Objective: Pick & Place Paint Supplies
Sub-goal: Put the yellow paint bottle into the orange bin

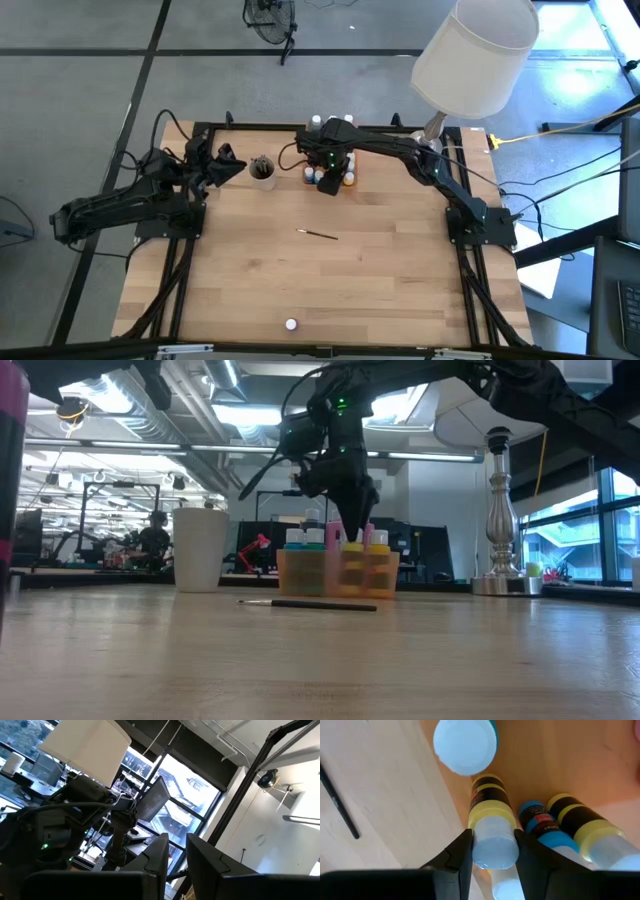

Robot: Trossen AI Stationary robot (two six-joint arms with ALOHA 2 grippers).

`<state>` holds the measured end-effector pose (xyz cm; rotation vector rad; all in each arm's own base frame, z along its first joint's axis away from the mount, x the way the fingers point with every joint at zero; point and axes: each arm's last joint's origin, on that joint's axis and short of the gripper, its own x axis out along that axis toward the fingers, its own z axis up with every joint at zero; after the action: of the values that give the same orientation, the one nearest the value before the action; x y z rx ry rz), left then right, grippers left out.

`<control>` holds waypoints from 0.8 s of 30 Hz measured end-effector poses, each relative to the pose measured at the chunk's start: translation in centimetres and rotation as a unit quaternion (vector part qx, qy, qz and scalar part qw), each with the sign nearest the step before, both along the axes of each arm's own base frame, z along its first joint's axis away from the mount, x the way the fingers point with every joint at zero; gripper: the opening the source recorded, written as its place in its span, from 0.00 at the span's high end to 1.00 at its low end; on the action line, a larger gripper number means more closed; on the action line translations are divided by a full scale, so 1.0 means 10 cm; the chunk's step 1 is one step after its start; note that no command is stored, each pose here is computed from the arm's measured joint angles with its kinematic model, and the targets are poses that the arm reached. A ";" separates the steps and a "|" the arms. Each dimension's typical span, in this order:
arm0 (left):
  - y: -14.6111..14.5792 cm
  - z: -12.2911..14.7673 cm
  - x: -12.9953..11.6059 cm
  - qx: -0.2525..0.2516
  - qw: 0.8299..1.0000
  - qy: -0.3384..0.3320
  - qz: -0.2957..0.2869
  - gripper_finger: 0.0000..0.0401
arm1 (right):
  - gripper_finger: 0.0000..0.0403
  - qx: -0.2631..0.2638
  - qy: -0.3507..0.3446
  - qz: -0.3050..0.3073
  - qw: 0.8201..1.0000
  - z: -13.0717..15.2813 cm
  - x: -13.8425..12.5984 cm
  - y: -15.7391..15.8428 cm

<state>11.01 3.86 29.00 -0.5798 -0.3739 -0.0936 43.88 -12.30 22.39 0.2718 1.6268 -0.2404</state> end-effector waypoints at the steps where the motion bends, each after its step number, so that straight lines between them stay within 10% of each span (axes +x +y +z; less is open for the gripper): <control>1: 0.00 0.00 0.00 -0.003 1.000 0.000 -0.001 0.84 | 0.71 0.000 0.001 0.002 1.000 0.00 0.00 0.00; 24: 0.00 0.00 0.00 -0.012 1.000 0.000 -0.010 0.84 | 0.71 0.008 -0.009 0.007 1.000 0.00 0.01 -0.01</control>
<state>11.02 3.82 29.00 -0.6069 -0.3692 -0.1074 43.99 -12.39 22.38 0.2735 1.6119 -0.2140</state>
